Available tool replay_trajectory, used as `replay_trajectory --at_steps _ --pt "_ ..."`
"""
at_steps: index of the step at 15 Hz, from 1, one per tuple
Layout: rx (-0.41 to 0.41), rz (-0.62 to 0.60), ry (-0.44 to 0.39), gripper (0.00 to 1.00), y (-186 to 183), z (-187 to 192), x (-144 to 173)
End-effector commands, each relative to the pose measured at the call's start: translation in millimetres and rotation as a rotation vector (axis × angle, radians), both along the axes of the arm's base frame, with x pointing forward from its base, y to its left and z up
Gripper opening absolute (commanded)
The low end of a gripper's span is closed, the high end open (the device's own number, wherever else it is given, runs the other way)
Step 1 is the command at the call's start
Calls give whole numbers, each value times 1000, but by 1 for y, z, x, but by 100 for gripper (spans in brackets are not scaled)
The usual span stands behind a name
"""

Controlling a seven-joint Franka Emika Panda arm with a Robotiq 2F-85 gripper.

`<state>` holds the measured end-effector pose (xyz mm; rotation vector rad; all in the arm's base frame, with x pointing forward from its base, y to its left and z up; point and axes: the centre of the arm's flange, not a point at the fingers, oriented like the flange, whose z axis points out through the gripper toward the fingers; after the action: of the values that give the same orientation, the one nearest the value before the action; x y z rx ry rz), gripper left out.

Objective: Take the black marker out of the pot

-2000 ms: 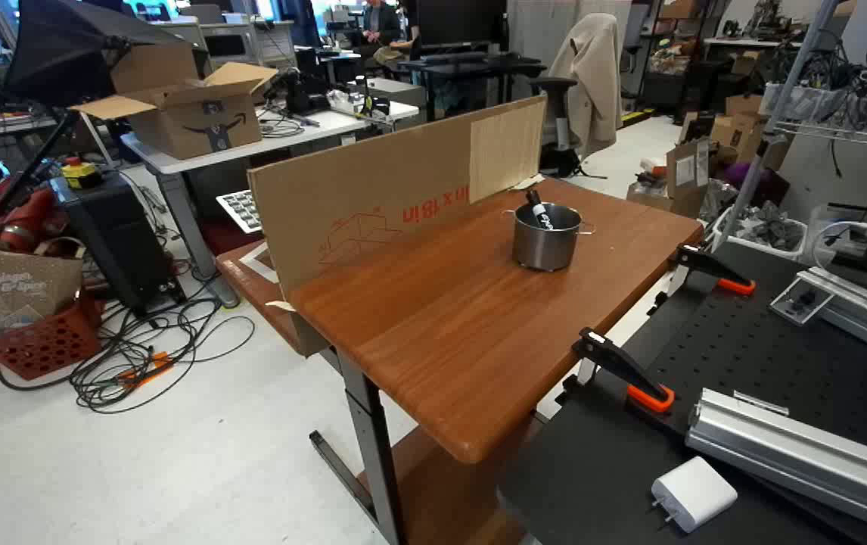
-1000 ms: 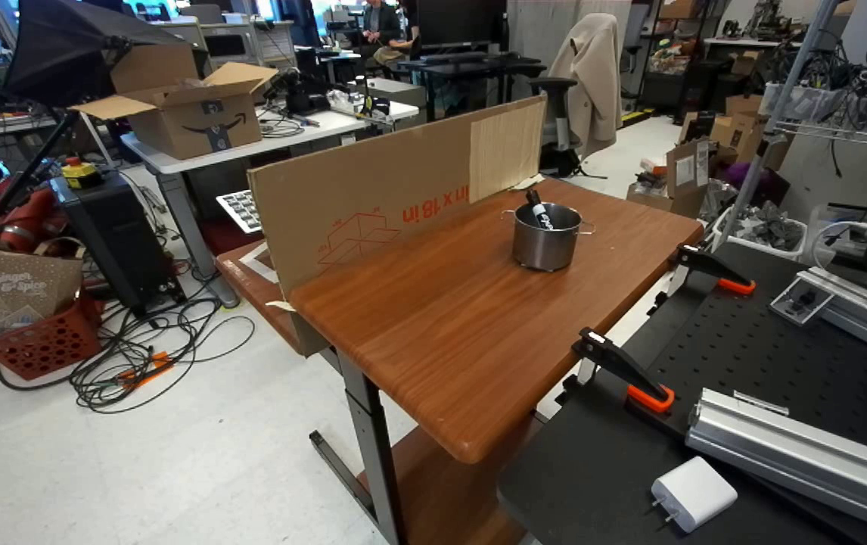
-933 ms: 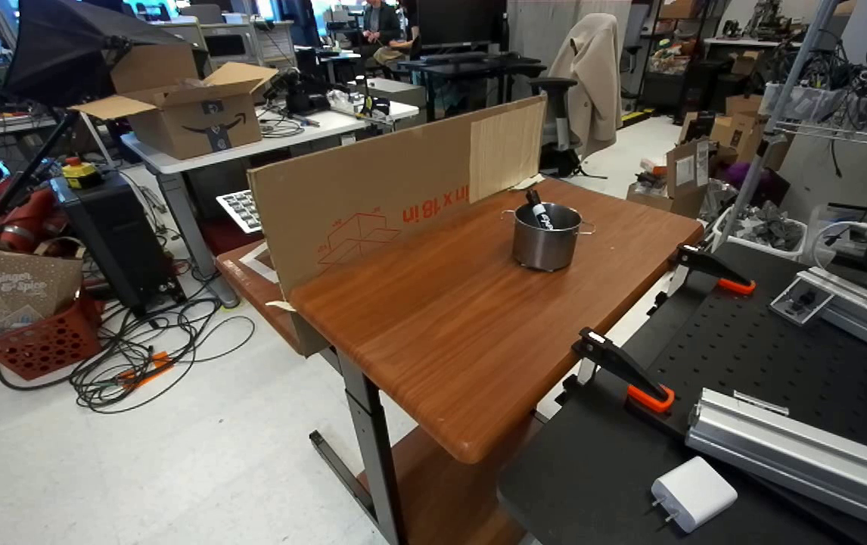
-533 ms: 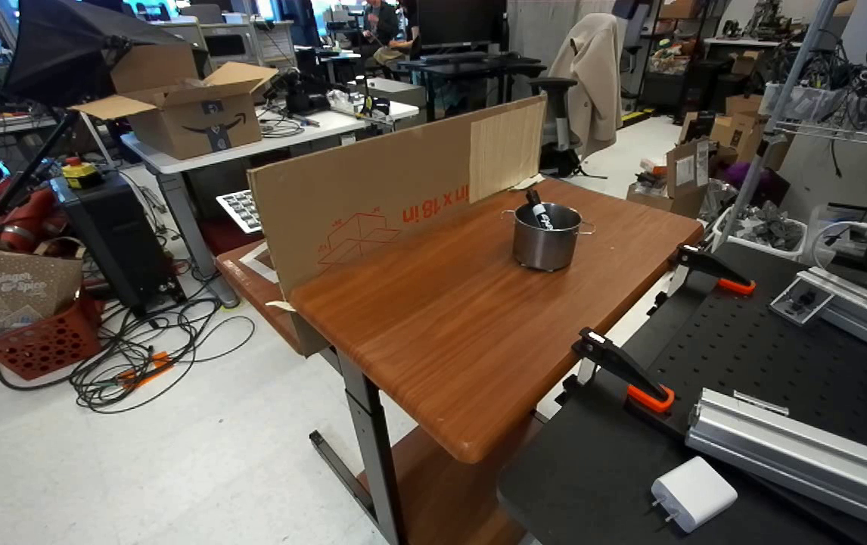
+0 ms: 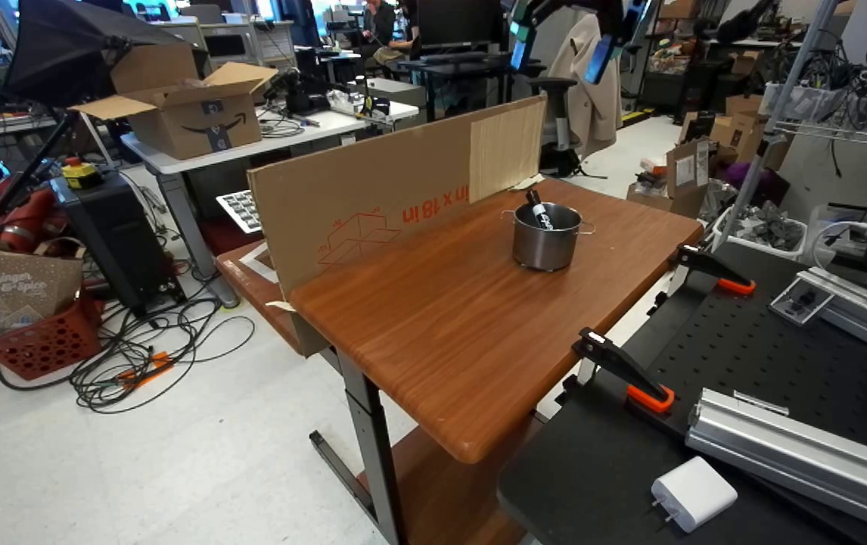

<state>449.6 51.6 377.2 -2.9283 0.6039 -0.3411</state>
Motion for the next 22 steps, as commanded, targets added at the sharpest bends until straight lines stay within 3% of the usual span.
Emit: replay_trajectory --at_steps 1,8,21,22 --pt "-31 22 3 100 -5 -27 32" --pt "-85 17 84 100 -36 -93 73" --pt "-94 13 200 100 -47 -155 94" --pt "-95 14 205 77 -46 -158 96"
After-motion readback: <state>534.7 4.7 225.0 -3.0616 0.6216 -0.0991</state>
